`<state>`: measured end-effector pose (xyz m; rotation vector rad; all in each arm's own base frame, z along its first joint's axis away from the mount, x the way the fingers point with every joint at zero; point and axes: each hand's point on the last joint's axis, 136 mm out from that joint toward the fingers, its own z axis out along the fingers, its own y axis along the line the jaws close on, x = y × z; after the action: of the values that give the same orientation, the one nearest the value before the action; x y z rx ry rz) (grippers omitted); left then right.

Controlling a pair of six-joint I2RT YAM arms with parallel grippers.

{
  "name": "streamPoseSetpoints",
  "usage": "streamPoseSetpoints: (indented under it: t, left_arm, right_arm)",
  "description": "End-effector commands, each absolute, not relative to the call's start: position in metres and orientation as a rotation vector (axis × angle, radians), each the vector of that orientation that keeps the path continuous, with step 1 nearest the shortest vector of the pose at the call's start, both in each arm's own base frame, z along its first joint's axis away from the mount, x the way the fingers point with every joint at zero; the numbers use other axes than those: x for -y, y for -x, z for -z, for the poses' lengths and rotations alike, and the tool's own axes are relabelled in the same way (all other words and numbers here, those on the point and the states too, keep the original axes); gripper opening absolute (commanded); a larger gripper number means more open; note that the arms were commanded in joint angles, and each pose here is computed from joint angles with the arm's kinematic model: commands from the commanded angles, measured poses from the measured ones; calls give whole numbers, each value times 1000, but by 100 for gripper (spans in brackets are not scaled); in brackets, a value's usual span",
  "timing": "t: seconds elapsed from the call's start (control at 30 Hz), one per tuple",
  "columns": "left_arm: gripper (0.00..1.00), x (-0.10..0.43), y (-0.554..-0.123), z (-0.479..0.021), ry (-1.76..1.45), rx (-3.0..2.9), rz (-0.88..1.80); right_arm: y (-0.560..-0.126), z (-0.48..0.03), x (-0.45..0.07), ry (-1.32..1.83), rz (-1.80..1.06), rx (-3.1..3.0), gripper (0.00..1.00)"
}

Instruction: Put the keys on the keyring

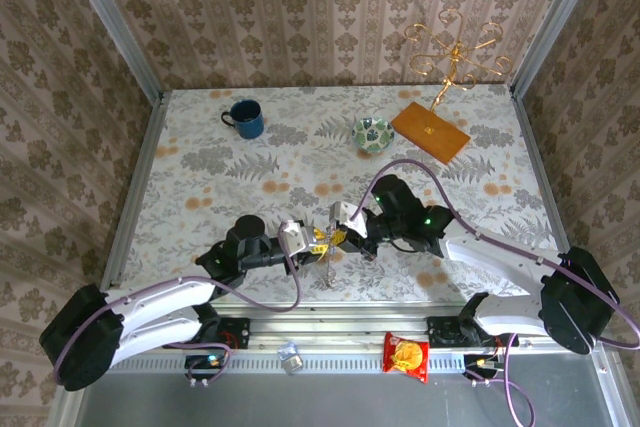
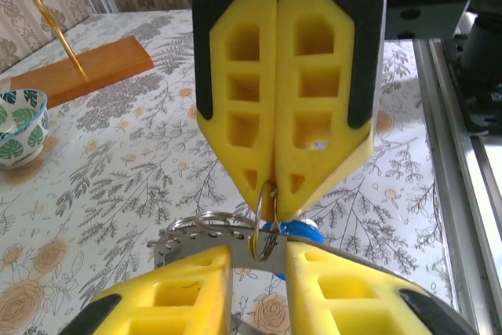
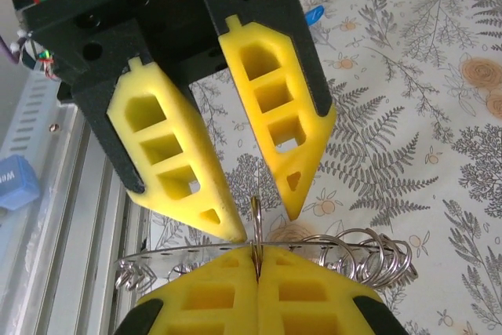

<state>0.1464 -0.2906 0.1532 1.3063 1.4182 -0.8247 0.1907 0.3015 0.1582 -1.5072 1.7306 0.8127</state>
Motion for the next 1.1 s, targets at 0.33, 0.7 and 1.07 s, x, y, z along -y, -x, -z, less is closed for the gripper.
streamPoseSetpoints:
  t: [0.33,0.7,1.07]
  left_arm:
    - [6,303,-147,-177,-1411,-1361,809]
    - [0,300,-151,-178,-1364,-1341,780]
    - [0,301,-149,-176,-1367,-1319,786]
  right_arm:
    - [-184,-167,-302,1813,-612,-1688,0]
    - [-191,-169,-289,1511,-737,-1833,35]
    - [-197,-168,-291,1406,-760,-1869,32]
